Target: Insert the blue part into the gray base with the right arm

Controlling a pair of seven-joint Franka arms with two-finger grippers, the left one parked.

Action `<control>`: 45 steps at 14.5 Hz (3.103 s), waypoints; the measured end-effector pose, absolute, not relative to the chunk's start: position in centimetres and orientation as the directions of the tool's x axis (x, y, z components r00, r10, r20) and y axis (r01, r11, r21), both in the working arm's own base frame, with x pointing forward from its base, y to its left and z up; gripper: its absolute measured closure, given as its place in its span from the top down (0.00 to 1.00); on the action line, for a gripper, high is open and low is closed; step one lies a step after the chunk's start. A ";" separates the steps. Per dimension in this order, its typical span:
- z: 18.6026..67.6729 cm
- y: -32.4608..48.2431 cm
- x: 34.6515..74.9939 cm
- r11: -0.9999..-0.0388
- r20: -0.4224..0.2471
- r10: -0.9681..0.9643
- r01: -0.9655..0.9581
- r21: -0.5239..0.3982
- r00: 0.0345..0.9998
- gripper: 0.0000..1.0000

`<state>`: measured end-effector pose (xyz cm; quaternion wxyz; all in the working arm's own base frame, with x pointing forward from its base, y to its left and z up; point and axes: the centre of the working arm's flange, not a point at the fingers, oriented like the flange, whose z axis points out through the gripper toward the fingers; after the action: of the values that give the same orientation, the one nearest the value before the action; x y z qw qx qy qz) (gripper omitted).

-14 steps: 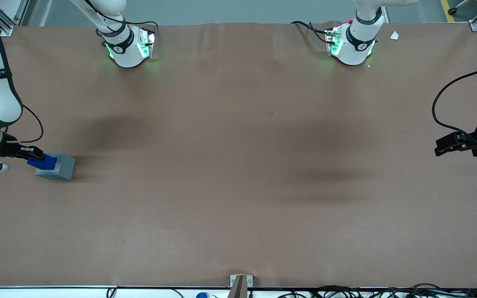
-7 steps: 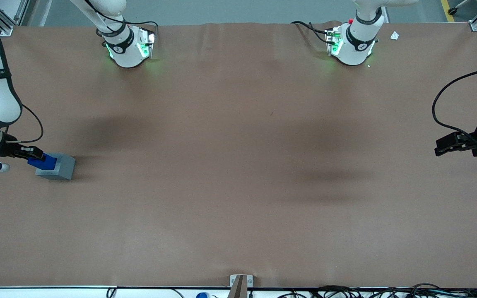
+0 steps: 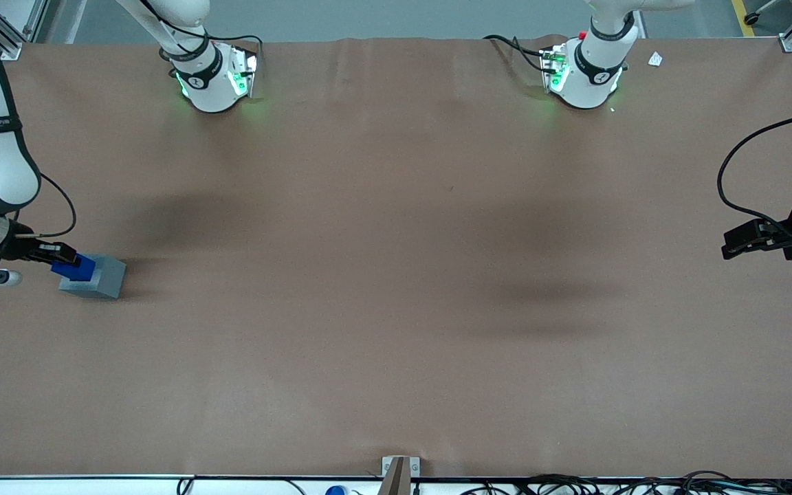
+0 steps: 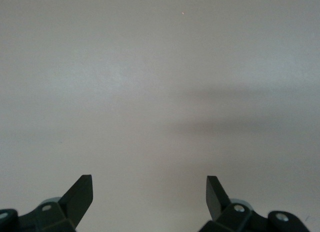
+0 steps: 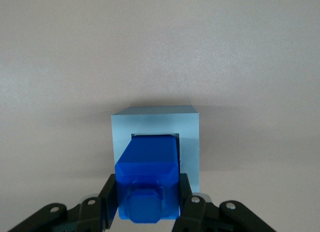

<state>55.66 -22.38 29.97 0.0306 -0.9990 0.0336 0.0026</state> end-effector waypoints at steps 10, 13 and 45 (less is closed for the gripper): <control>29.6 -22.1 55.9 -0.996 0.001 -0.064 -0.064 -0.061 0.998 0.51; 29.8 -21.8 56.2 -0.997 0.006 -0.057 -0.056 -0.060 0.998 0.59; 57.8 -3.9 51.2 -1.000 0.106 0.007 0.009 -0.025 0.994 1.00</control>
<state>51.24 -3.94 57.80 0.0128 -0.9985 -0.0040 -0.0533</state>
